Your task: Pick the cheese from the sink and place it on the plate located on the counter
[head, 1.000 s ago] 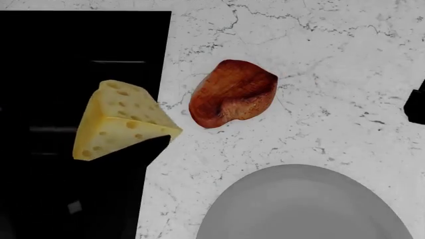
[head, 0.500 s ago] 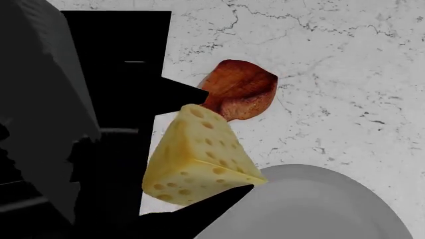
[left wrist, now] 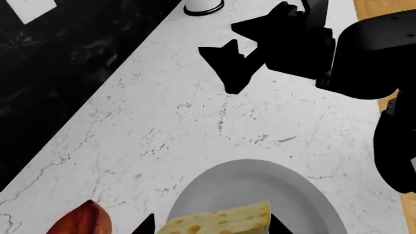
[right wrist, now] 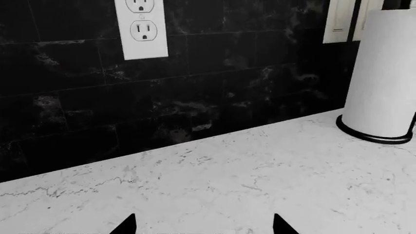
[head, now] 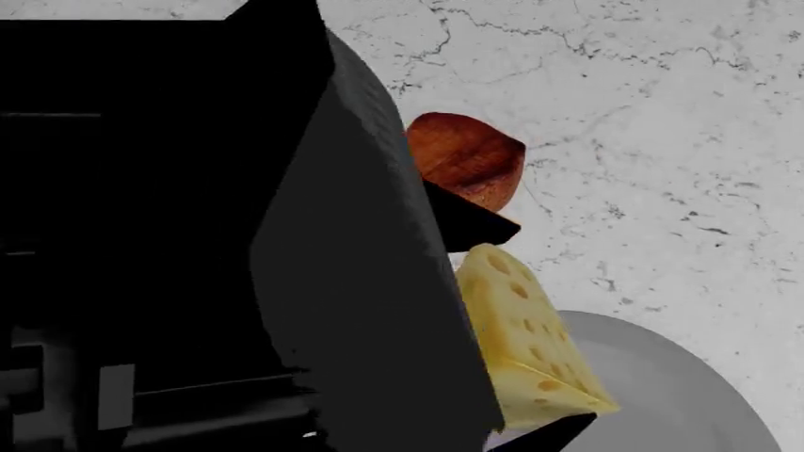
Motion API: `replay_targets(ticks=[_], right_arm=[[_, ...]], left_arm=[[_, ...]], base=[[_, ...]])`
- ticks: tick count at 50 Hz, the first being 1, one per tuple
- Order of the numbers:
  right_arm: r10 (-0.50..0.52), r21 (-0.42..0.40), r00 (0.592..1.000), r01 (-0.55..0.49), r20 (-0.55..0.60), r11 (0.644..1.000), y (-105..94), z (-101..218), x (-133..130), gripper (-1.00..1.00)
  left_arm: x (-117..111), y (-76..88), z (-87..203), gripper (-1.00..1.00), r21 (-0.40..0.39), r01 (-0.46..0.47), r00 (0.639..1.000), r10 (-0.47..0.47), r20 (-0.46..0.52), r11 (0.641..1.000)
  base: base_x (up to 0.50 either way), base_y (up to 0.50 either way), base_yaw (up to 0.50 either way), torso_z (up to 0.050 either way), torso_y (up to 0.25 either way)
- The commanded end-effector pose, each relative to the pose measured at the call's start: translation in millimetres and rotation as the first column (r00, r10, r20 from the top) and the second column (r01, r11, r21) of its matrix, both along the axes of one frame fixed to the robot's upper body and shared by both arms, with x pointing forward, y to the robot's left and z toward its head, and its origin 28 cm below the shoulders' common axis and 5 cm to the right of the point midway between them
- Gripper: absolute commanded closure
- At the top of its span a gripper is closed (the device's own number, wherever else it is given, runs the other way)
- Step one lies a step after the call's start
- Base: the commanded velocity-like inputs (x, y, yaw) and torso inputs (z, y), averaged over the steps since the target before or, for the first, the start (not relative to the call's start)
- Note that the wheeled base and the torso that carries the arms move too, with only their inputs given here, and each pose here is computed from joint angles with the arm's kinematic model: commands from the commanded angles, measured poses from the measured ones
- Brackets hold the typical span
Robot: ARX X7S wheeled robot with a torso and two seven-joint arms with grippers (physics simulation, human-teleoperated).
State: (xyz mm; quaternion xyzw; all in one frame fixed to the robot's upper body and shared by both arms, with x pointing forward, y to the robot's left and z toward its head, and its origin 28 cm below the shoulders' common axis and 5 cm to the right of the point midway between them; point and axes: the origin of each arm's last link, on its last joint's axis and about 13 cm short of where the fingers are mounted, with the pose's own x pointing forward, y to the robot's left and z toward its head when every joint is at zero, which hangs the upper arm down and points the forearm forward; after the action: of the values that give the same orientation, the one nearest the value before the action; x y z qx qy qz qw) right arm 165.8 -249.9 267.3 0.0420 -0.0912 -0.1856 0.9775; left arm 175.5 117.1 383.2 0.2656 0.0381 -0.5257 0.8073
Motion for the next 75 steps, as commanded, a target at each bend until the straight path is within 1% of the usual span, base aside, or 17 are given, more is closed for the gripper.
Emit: replay_targets(ticks=[1, 8, 20, 45, 75], right_arm=[[-0.011, 0.012, 1.000, 0.011, 0.003, 1.000, -3.4, -4.0, -6.0, -1.00], [-0.011, 0.016, 1.000, 0.011, 0.004, 1.000, -3.6, -4.7, -5.5, -1.00], [-0.010, 0.014, 1.000, 0.010, 0.001, 1.000, -2.9, -4.3, -3.3, -1.00], [-0.011, 0.017, 1.000, 0.011, -0.001, 1.000, -2.2, -5.8, -2.5, -1.00], [-0.015, 0.029, 1.000, 0.015, 0.001, 0.999, -5.2, -12.2, -2.1, -1.00]], left_arm=[[9.8, -10.8, 1.3, 1.00, 0.016, -0.010, 1.000, 0.010, -0.006, 1.000], [13.6, -13.7, 2.1, 1.00, 0.012, -0.007, 1.000, 0.007, -0.019, 1.000], [23.2, -16.7, -5.4, 1.00, 0.028, -0.006, 0.999, 0.007, -0.053, 1.000], [11.9, -22.7, -19.3, 1.00, 0.077, 0.059, 0.994, -0.051, -0.100, 0.995], [19.5, -32.2, -36.4, 1.00, 0.105, 0.072, 0.991, -0.059, -0.120, 0.992]], base=[[0.00, 0.00, 0.00, 0.000, 0.000], [0.00, 0.00, 0.00, 0.000, 0.000], [0.00, 0.00, 0.00, 0.000, 0.000], [0.00, 0.00, 0.00, 0.000, 0.000], [0.00, 0.00, 0.00, 0.000, 0.000]])
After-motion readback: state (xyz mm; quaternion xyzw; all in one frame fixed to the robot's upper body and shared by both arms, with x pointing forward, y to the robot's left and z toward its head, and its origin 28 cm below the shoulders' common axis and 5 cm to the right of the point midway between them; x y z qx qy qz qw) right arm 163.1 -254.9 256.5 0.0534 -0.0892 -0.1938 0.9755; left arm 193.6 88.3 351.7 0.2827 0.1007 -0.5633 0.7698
